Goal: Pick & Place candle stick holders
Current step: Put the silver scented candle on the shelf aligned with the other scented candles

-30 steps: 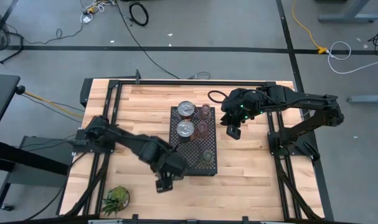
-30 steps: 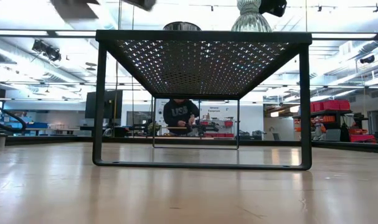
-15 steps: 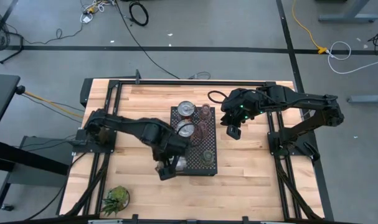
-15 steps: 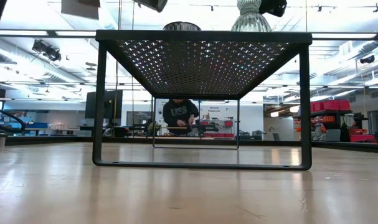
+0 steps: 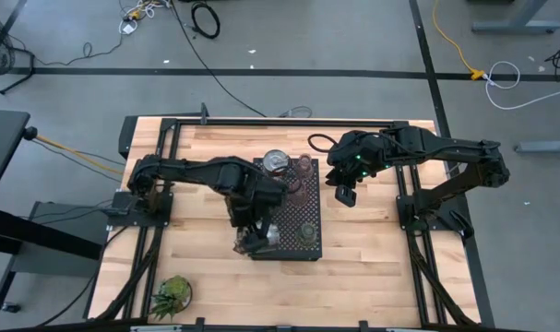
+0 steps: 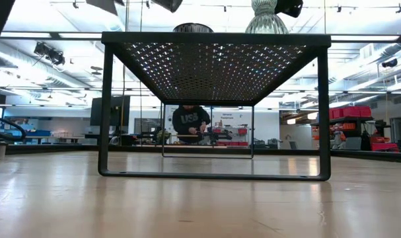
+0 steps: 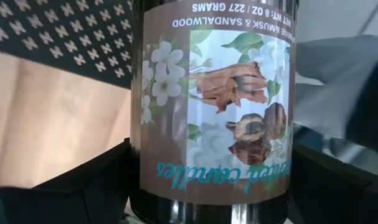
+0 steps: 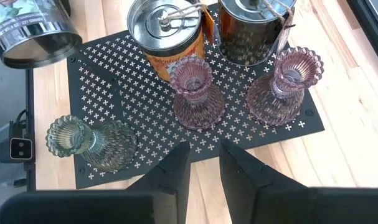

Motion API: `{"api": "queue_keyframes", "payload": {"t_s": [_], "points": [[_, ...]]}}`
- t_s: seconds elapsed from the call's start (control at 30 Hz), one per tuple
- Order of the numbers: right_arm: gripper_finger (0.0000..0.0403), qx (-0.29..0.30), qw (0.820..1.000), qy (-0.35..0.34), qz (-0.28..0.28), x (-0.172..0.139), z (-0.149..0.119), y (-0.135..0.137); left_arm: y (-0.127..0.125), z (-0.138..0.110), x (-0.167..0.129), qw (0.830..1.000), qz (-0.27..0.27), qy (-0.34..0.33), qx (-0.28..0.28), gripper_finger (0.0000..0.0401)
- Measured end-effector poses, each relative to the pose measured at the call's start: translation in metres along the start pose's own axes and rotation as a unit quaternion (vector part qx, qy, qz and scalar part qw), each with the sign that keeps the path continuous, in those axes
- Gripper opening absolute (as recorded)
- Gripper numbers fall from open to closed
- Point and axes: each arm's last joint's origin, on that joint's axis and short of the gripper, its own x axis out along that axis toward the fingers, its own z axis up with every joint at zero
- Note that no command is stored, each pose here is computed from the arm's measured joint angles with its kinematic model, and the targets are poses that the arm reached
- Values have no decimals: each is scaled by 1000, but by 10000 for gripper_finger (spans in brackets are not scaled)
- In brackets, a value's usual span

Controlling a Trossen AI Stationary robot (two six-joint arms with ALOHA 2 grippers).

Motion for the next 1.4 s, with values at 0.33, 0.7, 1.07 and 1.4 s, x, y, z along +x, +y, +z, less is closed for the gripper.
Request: {"api": "queue_keyframes", "payload": {"t_s": [0.33,0.7,1.07,1.4], "points": [[84,3,1000,0,0,0,0,0,1,1,-2,993,-50,41,-95,360],[84,3,1000,-1,0,0,0,0,12,12,-6,961,-76,70,-255,360],[84,1,1000,-9,2,0,2,0,21,39,22,942,-111,148,-279,360],[84,-1,1000,-12,3,0,2,0,51,60,13,931,-119,131,-319,360]]}}
